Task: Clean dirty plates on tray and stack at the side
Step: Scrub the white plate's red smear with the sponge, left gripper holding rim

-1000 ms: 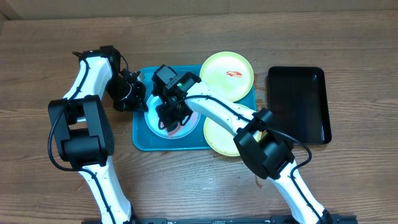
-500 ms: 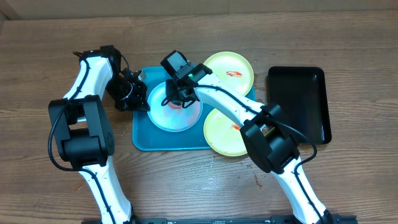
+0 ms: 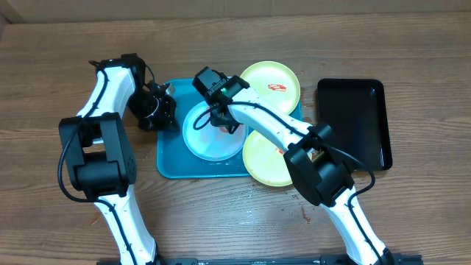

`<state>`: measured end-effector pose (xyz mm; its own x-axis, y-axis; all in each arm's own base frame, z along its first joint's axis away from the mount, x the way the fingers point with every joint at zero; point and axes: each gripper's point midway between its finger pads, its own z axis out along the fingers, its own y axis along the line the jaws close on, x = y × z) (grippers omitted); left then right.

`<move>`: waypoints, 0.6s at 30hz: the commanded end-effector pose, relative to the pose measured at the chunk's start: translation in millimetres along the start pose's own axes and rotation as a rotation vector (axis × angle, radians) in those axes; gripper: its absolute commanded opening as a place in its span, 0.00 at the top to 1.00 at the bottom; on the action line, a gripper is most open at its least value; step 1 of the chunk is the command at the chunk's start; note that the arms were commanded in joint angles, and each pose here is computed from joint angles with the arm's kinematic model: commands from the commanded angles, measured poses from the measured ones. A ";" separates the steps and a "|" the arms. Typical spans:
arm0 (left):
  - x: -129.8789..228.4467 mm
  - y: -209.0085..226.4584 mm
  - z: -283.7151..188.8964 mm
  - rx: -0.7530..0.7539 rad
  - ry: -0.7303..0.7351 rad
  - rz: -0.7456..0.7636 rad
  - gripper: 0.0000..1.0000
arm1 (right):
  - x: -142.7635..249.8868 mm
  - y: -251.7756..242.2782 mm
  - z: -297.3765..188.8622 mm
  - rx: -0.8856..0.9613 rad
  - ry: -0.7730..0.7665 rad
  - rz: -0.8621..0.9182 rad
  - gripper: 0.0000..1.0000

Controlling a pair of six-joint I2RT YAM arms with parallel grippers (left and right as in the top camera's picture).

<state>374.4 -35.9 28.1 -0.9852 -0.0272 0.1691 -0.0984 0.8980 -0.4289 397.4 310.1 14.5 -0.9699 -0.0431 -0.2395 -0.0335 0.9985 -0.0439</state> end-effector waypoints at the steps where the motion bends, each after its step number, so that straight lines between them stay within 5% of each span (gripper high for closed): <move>1: -0.6 3.5 1.5 -0.002 0.003 -0.017 0.96 | 19.0 -15.4 11.2 0.041 0.093 -0.085 0.96; 15: -3.7 0.8 2.3 0.005 -0.008 0.010 0.95 | 37.0 44.6 0.4 -0.313 0.196 -0.244 0.96; 18: -3.6 -8.1 4.1 0.033 -0.007 0.053 0.87 | 32.1 50.9 0.0 -0.340 0.174 -0.248 0.96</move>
<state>377.5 -35.3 27.4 -0.9882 -0.0206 0.1519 -0.0847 0.8992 -0.4292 385.1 339.5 16.5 -0.9580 -0.2481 -0.1438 -0.2707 0.9478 0.1684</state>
